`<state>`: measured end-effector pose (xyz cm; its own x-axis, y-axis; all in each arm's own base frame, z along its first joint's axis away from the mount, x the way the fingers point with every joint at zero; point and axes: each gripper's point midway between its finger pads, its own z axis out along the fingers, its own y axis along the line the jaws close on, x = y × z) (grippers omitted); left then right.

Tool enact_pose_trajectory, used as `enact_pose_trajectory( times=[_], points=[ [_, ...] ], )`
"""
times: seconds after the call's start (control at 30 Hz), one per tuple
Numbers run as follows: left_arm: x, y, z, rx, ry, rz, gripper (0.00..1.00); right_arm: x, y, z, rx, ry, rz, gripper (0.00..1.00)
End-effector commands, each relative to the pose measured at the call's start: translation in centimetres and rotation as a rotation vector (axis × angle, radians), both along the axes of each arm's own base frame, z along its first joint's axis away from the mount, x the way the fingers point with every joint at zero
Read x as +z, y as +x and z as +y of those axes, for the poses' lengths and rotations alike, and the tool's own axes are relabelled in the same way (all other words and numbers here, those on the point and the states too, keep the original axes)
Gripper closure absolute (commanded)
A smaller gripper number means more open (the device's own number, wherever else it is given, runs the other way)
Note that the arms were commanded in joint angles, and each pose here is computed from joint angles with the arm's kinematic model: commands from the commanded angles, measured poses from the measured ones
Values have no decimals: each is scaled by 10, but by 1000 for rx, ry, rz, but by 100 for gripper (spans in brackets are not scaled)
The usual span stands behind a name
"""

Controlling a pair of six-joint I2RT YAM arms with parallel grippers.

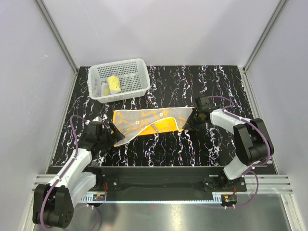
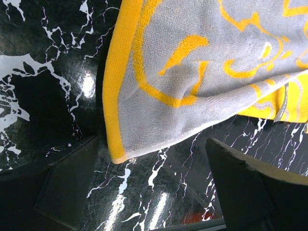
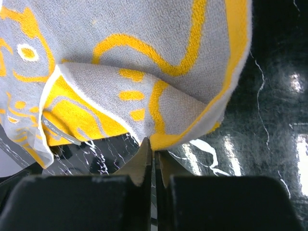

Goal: Roll the towels

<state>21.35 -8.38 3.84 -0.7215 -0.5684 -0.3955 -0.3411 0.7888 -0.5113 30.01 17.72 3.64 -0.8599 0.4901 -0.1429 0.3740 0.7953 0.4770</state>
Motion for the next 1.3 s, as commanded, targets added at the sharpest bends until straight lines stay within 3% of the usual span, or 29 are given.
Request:
enact_pose_trajectory(
  times=[0.0,0.23,0.33,0.43,0.47,0.57,0.6,0.7,0.97,1.27],
  points=[
    [5,8,-3,-18,-2,-40,2,27,3,1,29,0,-66,100],
    [6,7,-3,-14,-7,-44,5,33,-43,-11,67,3,-47,100],
    [4,6,-3,-15,-8,-43,13,29,-61,-18,62,4,-36,100],
    [3,7,-4,-20,-9,-45,31,28,-76,-22,63,2,-20,100],
    [3,6,-5,-26,-14,-46,46,28,-79,-24,63,0,-18,100],
    [1,6,-6,-32,-19,-48,68,24,-90,-29,58,-12,-8,100],
    [1,7,-6,-34,-20,-55,83,20,-94,-31,55,-18,1,100],
    [0,7,-7,-36,-25,-57,100,19,-102,-32,57,-6,5,100],
    [17,14,27,128,71,-68,100,38,-115,-39,47,9,-61,100],
    [21,20,51,236,41,-50,100,29,-158,-50,-25,52,-15,100]
  ],
)
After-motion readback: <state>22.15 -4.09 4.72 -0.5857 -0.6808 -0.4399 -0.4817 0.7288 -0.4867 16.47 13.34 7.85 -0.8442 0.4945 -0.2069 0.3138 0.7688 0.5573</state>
